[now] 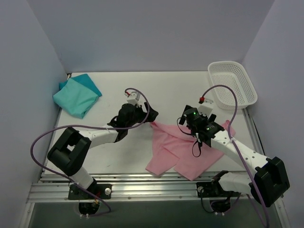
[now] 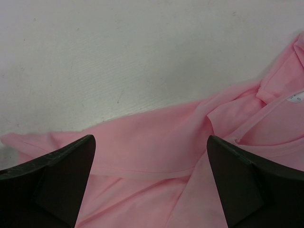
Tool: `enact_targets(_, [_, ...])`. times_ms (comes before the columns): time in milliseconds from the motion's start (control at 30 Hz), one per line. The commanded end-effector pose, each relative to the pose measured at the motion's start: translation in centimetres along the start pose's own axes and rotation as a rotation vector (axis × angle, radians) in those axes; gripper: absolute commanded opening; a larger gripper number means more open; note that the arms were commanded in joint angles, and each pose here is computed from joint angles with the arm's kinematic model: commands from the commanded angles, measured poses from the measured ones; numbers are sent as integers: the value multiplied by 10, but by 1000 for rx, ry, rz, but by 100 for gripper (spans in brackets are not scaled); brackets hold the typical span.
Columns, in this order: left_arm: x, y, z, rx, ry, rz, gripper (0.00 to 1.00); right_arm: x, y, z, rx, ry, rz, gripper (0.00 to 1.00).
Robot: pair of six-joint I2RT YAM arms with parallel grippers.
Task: Fold and stack the t-shirts
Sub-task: Flatten out the tshirt
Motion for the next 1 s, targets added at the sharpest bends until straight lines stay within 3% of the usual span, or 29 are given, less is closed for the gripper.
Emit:
enact_targets(0, [-6, -4, 11, 12, -63, -26, 94, 1, 8, -3, -30, -26, 9, 100])
enact_targets(433, [13, -33, 35, 70, -37, -45, 94, -7, 8, -5, -44, -50, 8, 100])
enact_targets(633, [16, -39, 45, 68, -51, -45, 100, -7, 8, -5, -41, -54, 7, 100])
enact_targets(700, [17, -41, 48, 71, -57, -47, 90, -8, 8, -6, -41, -56, 5, 100])
enact_targets(733, [18, -44, 52, 75, -63, -49, 78, -9, 8, -6, -42, -61, 8, 100])
enact_targets(800, [19, -48, 59, 84, -74, -58, 64, -13, 9, -7, -50, -75, 16, 100])
enact_targets(833, [18, -49, 61, 87, -89, -59, 43, -13, 8, -8, -49, -76, 20, 100])
enact_targets(900, [16, -48, 68, 90, -106, -70, 23, -17, 4, -7, -42, -85, 28, 100])
enact_targets(933, [19, -52, 71, 100, -104, -75, 3, -17, 3, -8, -41, -83, 32, 100])
enact_targets(967, [18, -51, 74, 98, -108, -82, 2, -17, 2, -8, -36, -82, 39, 100])
Point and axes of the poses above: each gripper's point midway between its finger pads, its own z axis out along the fingers, its own x axis along the line the jaws close on, y = z × x, the point moved 3 cm from there along -z, back along the fingers, and after that the axes turned 2 degrees about z, right-handed, at the moved point
